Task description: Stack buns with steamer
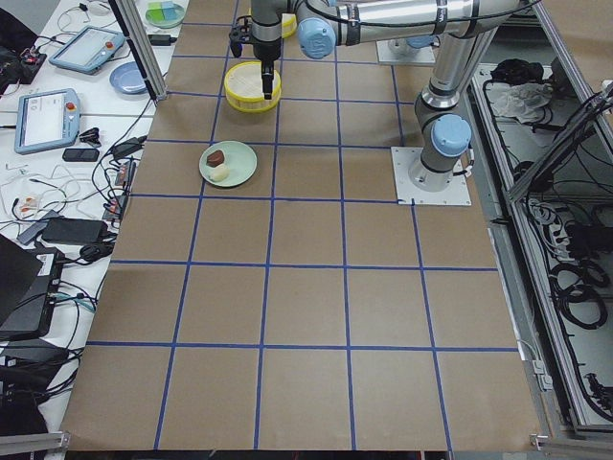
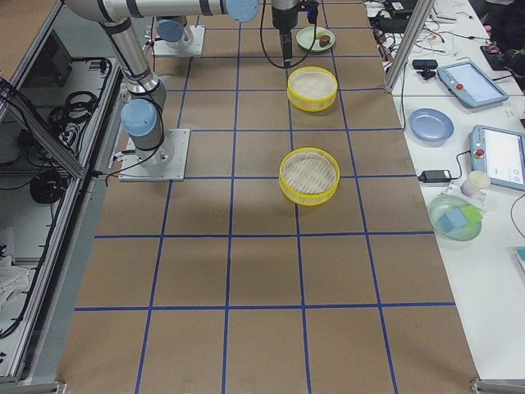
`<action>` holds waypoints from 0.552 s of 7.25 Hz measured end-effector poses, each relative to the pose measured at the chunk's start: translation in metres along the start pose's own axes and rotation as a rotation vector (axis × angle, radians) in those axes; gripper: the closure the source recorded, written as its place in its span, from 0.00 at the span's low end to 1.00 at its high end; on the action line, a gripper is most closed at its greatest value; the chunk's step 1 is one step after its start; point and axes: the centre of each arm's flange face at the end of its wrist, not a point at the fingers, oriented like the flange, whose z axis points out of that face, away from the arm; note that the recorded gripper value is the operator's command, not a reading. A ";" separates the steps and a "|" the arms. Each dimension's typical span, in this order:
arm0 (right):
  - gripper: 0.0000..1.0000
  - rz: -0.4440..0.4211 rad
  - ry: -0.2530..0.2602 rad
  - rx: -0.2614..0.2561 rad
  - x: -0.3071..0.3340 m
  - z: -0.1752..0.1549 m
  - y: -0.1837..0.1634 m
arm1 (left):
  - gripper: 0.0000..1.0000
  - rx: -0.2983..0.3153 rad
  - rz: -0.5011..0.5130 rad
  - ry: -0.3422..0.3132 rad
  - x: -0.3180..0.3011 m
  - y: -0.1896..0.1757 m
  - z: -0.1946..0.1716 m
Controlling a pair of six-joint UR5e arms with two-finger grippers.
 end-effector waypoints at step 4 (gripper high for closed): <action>0.01 -0.011 0.002 -0.004 0.000 0.002 -0.001 | 0.00 0.000 0.035 -0.004 -0.021 -0.010 0.008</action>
